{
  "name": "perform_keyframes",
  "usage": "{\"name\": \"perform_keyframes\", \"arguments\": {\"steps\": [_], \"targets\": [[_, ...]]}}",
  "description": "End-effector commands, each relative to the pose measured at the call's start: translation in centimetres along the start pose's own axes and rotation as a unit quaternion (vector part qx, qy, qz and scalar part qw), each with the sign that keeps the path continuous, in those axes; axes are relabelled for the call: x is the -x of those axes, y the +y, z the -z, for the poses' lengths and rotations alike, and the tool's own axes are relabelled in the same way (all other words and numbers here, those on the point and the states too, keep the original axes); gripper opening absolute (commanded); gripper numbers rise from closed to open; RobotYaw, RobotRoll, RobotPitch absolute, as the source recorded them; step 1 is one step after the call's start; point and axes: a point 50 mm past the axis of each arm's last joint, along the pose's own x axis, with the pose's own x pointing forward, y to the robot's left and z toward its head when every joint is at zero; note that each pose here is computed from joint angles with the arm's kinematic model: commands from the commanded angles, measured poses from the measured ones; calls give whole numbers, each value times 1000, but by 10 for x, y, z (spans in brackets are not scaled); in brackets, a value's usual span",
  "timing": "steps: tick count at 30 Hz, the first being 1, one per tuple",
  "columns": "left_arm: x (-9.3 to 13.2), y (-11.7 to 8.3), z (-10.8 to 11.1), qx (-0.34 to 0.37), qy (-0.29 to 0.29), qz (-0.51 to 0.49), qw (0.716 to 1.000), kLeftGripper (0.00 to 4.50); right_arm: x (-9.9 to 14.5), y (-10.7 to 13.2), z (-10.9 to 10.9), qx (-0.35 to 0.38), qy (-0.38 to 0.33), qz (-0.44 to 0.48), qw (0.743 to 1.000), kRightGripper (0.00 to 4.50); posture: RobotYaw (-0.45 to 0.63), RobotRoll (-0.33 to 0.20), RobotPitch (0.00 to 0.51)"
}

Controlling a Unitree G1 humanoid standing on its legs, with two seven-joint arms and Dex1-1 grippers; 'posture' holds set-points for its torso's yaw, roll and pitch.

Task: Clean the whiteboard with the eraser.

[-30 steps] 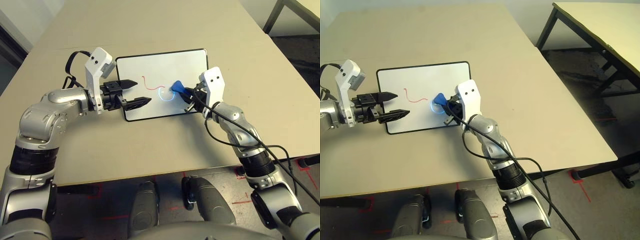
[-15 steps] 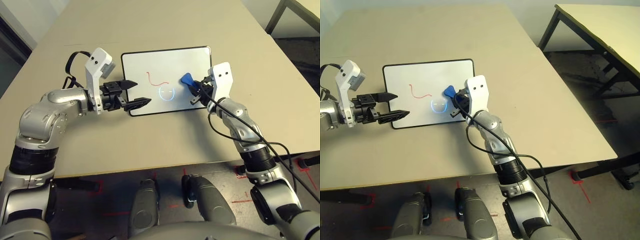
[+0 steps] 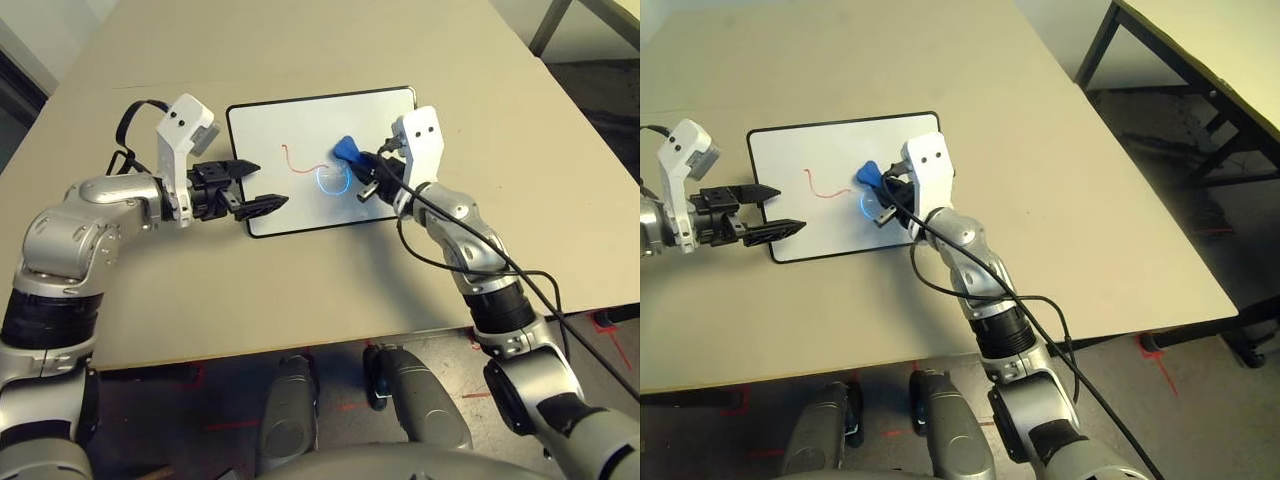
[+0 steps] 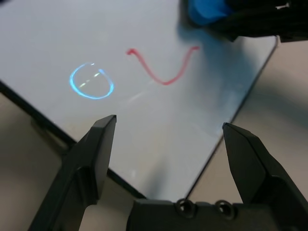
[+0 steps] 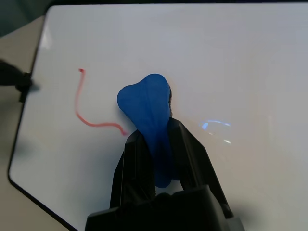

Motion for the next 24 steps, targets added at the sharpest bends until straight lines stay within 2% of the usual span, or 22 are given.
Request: {"name": "perform_keyframes", "arguments": {"steps": [1, 9, 13, 24], "targets": [[10, 4, -6, -7, 4, -12, 1000, 4500, -3, 15, -2, 18, 1, -46, 999, 618, -39, 0, 212], [17, 9, -10, -11, 5, -26, 1000, 4500, -12, 28, 7, 45, 32, -110, 992, 618, -19, 0, 212], [17, 7, -9, -11, 5, -26, 1000, 4500, -17, 26, 7, 57, 38, -120, 990, 618, -16, 0, 212], [12, 3, -8, -4, -1, -18, 1000, 4500, -32, 4, -20, 82, 10, -91, 992, 617, -16, 0, 207]]}}
